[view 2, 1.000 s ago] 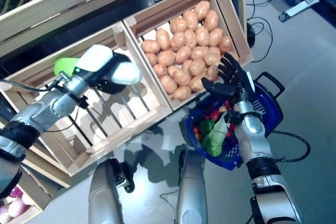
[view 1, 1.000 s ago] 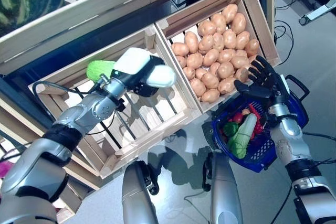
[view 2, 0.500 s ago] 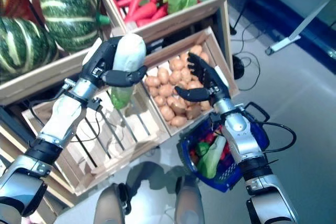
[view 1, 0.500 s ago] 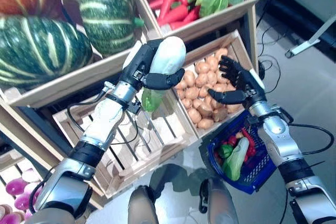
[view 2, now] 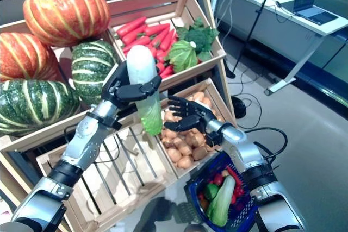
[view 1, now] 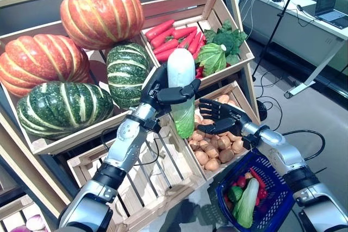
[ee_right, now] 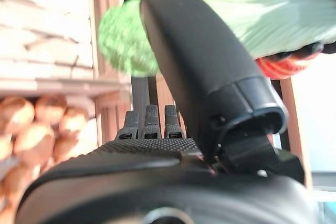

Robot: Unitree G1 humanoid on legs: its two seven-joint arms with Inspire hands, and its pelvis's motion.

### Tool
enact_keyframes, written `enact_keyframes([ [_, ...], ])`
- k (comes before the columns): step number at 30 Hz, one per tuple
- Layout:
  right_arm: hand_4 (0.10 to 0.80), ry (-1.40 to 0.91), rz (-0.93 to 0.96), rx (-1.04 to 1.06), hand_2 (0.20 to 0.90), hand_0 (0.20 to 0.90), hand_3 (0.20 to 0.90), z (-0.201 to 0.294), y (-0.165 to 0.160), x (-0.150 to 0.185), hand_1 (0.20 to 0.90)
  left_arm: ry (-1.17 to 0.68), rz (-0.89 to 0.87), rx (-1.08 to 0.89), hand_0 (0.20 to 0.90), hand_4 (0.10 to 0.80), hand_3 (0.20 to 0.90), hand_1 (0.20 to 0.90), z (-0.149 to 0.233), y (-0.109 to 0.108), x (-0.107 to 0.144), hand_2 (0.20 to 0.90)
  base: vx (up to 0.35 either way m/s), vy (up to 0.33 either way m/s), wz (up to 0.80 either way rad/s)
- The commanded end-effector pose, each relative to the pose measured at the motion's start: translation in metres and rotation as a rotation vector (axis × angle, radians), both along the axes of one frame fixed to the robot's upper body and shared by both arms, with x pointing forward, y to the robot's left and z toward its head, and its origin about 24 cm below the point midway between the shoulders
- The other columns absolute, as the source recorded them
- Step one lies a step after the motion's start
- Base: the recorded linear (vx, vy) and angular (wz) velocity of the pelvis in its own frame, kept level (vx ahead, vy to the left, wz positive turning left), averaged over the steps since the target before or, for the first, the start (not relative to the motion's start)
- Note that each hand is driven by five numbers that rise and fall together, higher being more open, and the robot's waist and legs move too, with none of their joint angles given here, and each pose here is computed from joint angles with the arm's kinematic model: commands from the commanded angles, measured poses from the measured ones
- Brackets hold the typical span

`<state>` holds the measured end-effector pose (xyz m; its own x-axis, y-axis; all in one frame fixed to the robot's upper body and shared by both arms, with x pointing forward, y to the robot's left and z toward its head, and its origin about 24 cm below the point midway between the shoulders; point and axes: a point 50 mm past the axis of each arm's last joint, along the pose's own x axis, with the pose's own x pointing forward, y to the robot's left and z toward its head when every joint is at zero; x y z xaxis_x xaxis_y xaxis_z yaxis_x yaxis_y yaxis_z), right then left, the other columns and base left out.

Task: Put vegetables into the basket

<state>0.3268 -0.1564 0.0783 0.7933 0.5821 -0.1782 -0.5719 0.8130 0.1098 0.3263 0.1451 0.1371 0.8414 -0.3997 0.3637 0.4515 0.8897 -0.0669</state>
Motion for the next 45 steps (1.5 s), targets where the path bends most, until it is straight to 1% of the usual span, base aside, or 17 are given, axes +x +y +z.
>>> enact_keyframes([
  [1, 0.8, -0.15, 0.152, 0.232, 0.9, 0.9, 0.9, 0.044, 0.03, 0.0, 0.9, -0.149, -0.052, -0.115, 0.3, 0.4, 0.3, 0.3, 0.03, -0.011, -0.002, 0.3, 0.011, 0.015, 0.05],
  [7, 0.8, -0.117, 0.282, 0.27, 0.9, 0.9, 0.9, 0.054, 0.046, -0.004, 0.9, -0.123, -0.101, -0.122, 0.3, 0.4, 0.3, 0.3, 0.019, -0.021, -0.006, 0.3, 0.013, 0.009, -0.02],
  [13, 0.8, -0.094, 0.334, 0.3, 0.9, 0.9, 0.9, 0.066, 0.057, -0.001, 0.9, -0.098, -0.152, -0.131, 0.3, 0.4, 0.3, 0.3, 0.011, -0.031, -0.008, 0.3, 0.01, 0.003, 0.1],
  [17, 0.8, -0.068, 0.402, 0.345, 0.9, 0.9, 0.9, 0.077, 0.067, 0.0, 0.9, -0.081, -0.203, -0.127, 0.3, 0.4, 0.3, 0.3, 0.006, -0.04, -0.01, 0.3, 0.0, 0.0, 0.0],
  [20, 0.8, -0.061, 0.399, 0.329, 0.9, 0.9, 0.9, 0.08, 0.07, 0.004, 0.9, -0.071, -0.244, -0.133, 0.3, 0.4, 0.3, 0.3, 0.003, -0.045, -0.011, 0.3, 0.0, 0.0, 0.0],
  [27, 0.8, 0.061, 0.362, 0.305, 0.9, 0.9, 0.9, 0.065, 0.068, 0.013, 0.9, -0.09, -0.332, -0.183, 0.3, 0.4, 0.3, 0.3, 0.011, -0.059, -0.015, 0.3, 0.0, 0.019, 0.0],
  [28, 0.4, 0.073, 0.341, 0.31, 0.3, 0.3, 0.3, 0.063, 0.066, 0.015, 0.3, -0.094, -0.349, -0.197, 0.3, 0.4, 0.3, 0.3, 0.013, -0.061, -0.015, 0.3, -0.005, 0.033, 0.02],
  [34, 0.4, 0.079, 0.212, 0.283, 0.3, 0.3, 0.3, 0.057, 0.054, 0.027, 0.3, -0.133, -0.386, -0.225, 0.3, 0.4, 0.3, 0.3, 0.027, -0.071, -0.018, 0.3, -0.008, 0.021, 0.01],
  [37, 0.4, 0.072, 0.15, 0.243, 0.3, 0.3, 0.3, 0.053, 0.046, 0.032, 0.3, -0.154, -0.381, -0.232, 0.3, 0.4, 0.3, 0.3, 0.033, -0.072, -0.018, 0.3, 0.0, 0.0, 0.0],
  [44, 0.4, 0.082, 0.084, 0.22, 0.3, 0.3, 0.3, 0.047, 0.03, 0.035, 0.3, -0.168, -0.351, -0.209, 0.3, 0.4, 0.3, 0.3, 0.038, -0.067, -0.017, 0.3, 0.0, 0.0, 0.0],
  [45, 0.4, 0.081, 0.072, 0.212, 0.3, 0.3, 0.3, 0.046, 0.026, 0.035, 0.3, -0.164, -0.352, -0.195, 0.498, 0.532, 0.498, 0.498, 0.037, -0.066, -0.016, 0.498, 0.0, 0.0, 0.0],
])
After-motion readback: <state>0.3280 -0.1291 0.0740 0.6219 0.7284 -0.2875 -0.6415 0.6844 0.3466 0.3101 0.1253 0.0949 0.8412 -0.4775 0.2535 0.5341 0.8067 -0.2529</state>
